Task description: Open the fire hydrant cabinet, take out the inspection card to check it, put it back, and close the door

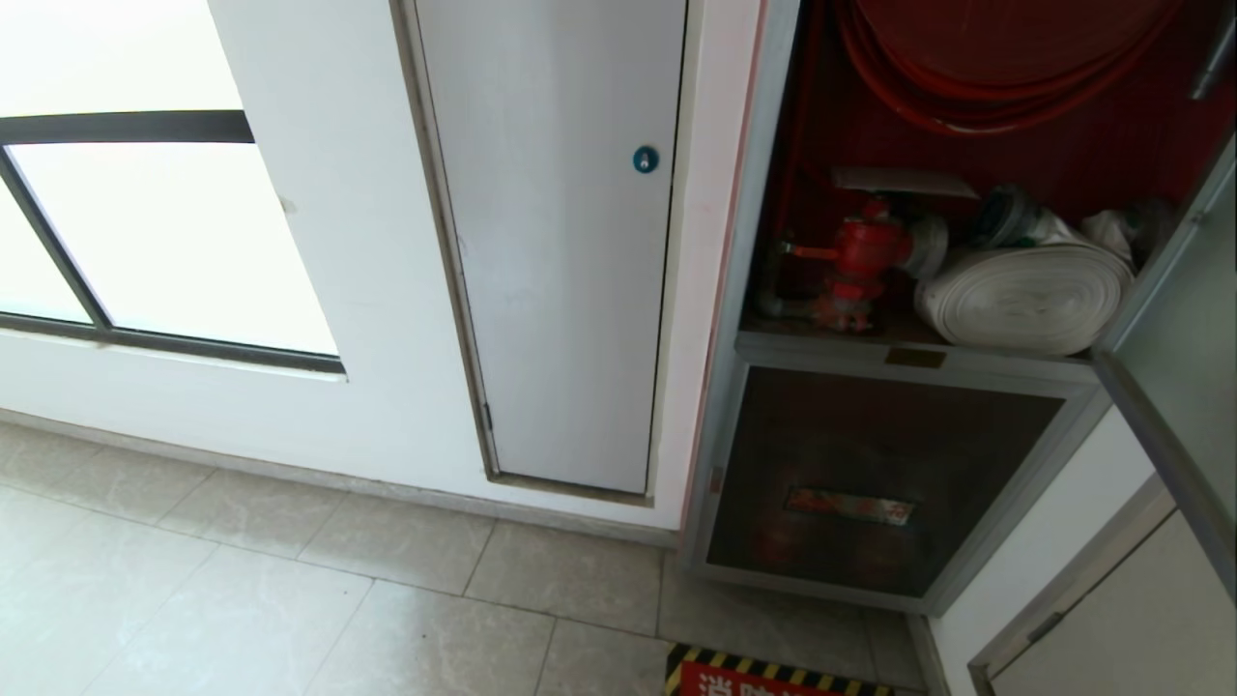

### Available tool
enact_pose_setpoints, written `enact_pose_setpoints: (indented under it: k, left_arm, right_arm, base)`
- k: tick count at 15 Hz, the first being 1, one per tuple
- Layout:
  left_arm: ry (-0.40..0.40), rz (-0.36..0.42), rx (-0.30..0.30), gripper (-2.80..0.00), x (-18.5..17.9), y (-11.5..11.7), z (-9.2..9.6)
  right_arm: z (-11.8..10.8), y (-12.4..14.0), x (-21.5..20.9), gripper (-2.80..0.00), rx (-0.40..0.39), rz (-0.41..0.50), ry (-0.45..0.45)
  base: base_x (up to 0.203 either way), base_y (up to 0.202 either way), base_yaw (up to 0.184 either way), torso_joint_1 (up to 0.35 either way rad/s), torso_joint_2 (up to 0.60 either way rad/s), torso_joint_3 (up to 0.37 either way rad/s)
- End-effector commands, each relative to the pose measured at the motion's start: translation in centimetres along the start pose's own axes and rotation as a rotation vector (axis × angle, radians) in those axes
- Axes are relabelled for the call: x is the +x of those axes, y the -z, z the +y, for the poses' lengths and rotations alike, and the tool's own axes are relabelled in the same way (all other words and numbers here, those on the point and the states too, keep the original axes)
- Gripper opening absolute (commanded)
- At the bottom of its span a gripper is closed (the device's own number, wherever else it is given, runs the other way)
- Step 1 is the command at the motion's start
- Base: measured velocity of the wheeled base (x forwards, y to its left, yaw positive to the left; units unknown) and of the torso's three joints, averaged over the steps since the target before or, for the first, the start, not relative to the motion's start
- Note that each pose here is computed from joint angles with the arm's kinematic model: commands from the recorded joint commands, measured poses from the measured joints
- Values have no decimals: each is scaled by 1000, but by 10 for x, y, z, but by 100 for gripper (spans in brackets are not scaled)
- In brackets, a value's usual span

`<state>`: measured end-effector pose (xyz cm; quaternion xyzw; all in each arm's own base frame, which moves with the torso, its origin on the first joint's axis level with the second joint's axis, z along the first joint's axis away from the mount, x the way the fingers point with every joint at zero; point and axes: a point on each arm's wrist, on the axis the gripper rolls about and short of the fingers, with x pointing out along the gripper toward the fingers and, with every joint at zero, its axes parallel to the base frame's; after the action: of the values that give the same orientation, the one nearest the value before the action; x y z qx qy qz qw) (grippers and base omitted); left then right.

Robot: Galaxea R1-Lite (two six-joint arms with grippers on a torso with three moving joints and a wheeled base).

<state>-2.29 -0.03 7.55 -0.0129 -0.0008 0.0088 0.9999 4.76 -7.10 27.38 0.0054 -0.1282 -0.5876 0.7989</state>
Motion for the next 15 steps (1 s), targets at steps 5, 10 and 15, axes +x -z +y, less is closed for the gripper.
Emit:
enact_pose_setpoints:
  k: [5,10,15]
  left_arm:
    - [-1,1,0,-280,0,0,0]
    - [-1,1,0,-280,0,0,0]
    - [-1,1,0,-280,0,0,0]
  right_arm:
    - [3,14,21,-280,-24,46,41]
    - [4,24,33,-280,-47,98,45]
    - [7,24,37,-280,-47,107,9]
  base:
    - [0,0,0,0,0,0]
    - [0,0,0,0,0,0]
    - [0,0,0,0,0,0]
